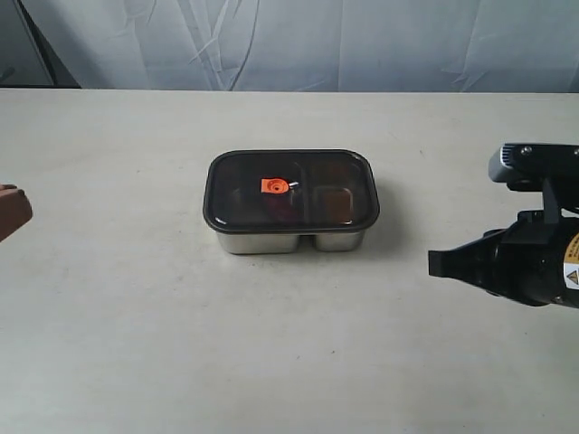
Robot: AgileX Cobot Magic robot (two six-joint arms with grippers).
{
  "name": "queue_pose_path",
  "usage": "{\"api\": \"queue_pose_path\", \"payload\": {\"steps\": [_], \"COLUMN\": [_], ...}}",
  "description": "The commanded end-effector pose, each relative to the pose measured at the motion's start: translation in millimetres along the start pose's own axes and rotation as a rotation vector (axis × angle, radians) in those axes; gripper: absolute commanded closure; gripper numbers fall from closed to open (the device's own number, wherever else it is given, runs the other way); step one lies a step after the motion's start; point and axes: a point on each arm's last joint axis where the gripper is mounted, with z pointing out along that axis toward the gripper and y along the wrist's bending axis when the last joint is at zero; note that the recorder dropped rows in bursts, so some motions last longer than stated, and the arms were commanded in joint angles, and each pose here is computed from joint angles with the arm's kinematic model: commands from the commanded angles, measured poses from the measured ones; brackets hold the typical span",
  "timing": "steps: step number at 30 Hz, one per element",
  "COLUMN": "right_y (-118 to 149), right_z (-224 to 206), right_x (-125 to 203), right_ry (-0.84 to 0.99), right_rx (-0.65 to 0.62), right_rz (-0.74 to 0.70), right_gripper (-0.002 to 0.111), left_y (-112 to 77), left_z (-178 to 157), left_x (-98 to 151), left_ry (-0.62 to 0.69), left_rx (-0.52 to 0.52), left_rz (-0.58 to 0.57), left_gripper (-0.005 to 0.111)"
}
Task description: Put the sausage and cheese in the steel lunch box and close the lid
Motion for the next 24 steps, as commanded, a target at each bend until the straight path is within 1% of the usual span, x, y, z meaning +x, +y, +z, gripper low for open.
{"api": "queue_pose_path", "payload": {"steps": [1,10,13,15,17,18,19,20,21,22,24], "right_y": [0.1,0.1,0.1,0.2,0.2,0.2,0.2,0.2,0.2,0.2,0.2], "right_z": [-1.2,-1.2,-1.2,-1.2,-1.2,-1.2,-1.2,-1.2,-1.2,-1.2,-1.2], "right_x": [-0.4,-0.4,-0.4,-0.5,-0.5,-0.5,-0.5,-0.5,-0.5,-0.5,-0.5], "right_ry": [-0.017,-0.017,-0.017,-0.018,-0.018,-0.018,-0.018,-0.018,-0.018,-0.018,-0.018], "right_rx": [-0.011,-0.011,-0.011,-0.012,-0.012,-0.012,-0.012,-0.012,-0.012,-0.012,-0.012], "right_rz": [0.007,0.007,0.007,0.007,0.007,0.007,0.007,0.007,0.007,0.007,0.007], "right_gripper": [0.109,0.109,0.109,0.109,0.109,0.109,0.109,0.109,0.109,0.109,0.109], "left_y": [-1.0,-0.9,0.2,0.2,0.2,2.6,5.1,10.3,12.3,17.4,21.2], "left_z": [-5.9,-5.9,-6.9,-9.3,-11.8,-14.5,-14.6,-15.0,-15.4,-14.6,-13.7], "left_x": [-1.3,-1.3,-1.7,-1.1,5.0,18.1,27.3,47.3,55.0,72.4,92.3], "left_ry": [-0.041,-0.041,-0.047,-0.047,-0.044,-0.056,-0.054,-0.062,-0.067,-0.068,-0.05], "left_rx": [0.01,0.009,-0.005,-0.007,-0.004,-0.027,-0.054,-0.11,-0.136,-0.195,-0.244], "left_rz": [0.002,0.008,0.066,0.024,-0.083,-0.198,-0.238,-0.318,-0.333,-0.367,-0.383], "left_gripper": [0.107,0.107,0.107,0.107,0.107,0.107,0.107,0.107,0.107,0.107,0.107]}}
